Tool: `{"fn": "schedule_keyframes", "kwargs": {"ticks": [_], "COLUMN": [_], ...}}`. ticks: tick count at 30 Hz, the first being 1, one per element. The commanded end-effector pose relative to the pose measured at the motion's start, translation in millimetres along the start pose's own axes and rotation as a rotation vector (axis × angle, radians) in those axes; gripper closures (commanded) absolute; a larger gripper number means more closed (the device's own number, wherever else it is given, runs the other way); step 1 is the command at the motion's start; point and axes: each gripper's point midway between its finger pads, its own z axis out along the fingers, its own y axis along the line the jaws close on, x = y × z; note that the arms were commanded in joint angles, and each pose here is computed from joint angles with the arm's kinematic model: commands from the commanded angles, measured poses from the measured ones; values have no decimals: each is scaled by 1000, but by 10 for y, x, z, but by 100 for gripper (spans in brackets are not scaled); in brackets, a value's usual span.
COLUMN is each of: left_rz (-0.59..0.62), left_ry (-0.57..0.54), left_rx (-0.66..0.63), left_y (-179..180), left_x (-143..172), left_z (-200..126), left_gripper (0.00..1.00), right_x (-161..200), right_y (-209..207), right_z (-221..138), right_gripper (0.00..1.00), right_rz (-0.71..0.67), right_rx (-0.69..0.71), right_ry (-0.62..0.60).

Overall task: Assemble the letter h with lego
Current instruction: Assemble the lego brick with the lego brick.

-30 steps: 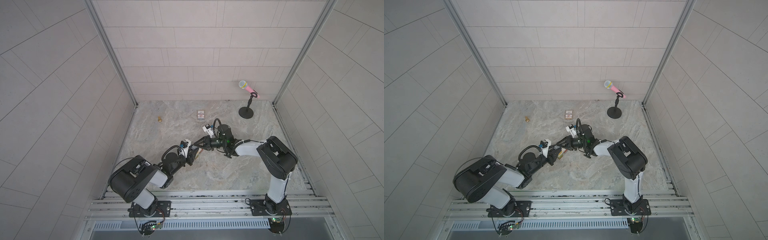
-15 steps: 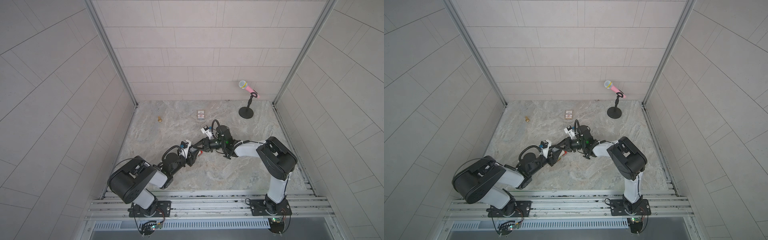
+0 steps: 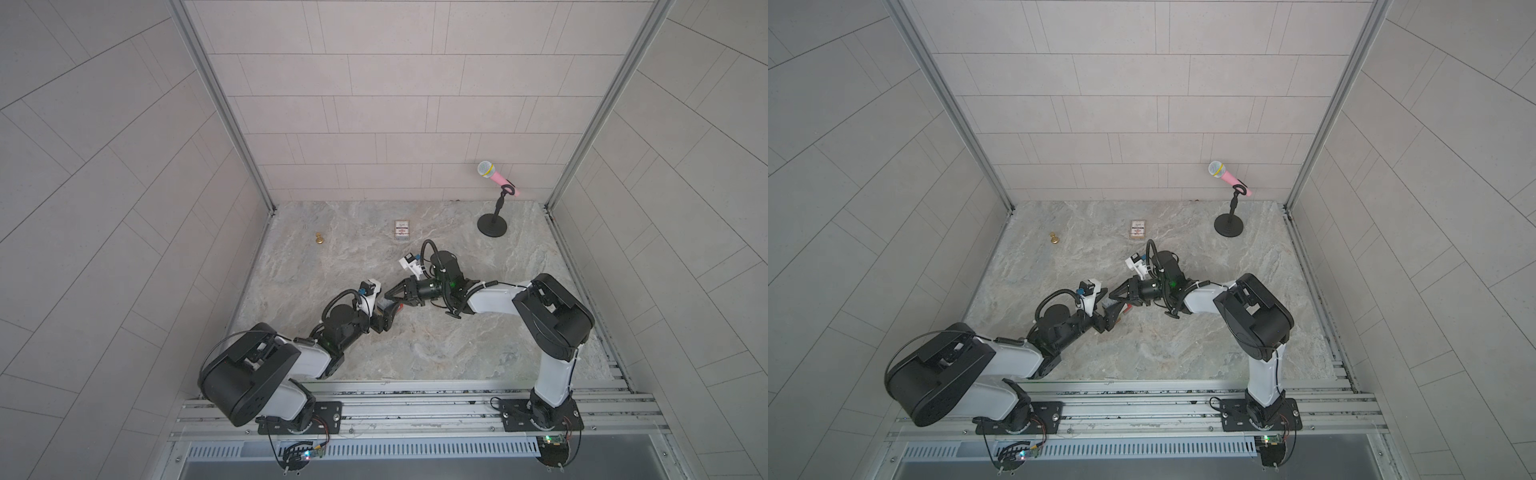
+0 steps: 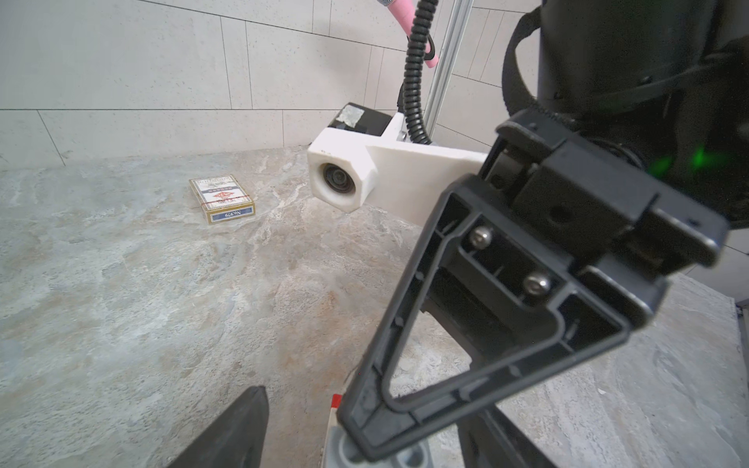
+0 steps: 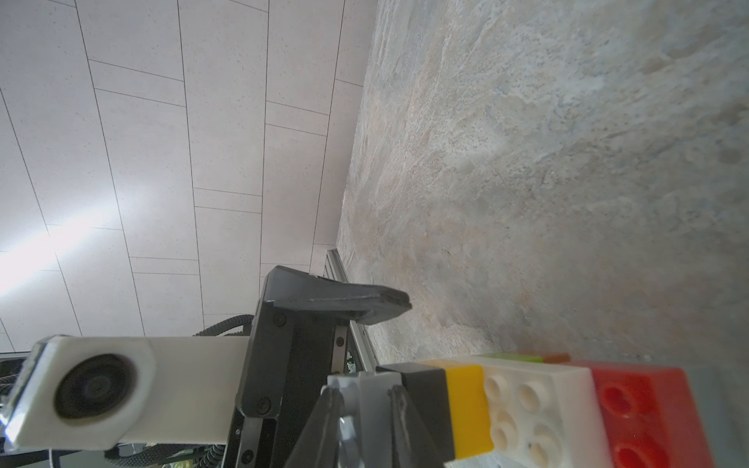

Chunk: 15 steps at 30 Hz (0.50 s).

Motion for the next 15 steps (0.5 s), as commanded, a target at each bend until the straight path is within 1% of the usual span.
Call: {"fn": "schedule_keyframes", "kwargs": {"ticks": [1,10,15], "left_rz": [5,-6,-27], "left_ry": [-99,-89,-82], "left_rx": [63,76,56], "left_y": [-134,-180,-162], "left_x": [-324,-416,-481], "left_z": [-11,-95,-147], "left_gripper": [19,18,16], "right_x": [110,110,110], "right_y": [80,110,92], "right_z": [49,44,42], "right_gripper": [75,75,74], "right_rz": [-8,-13,-9], "right_rx": [-11,-14,-9], "right_ry": [40,39,38]}}
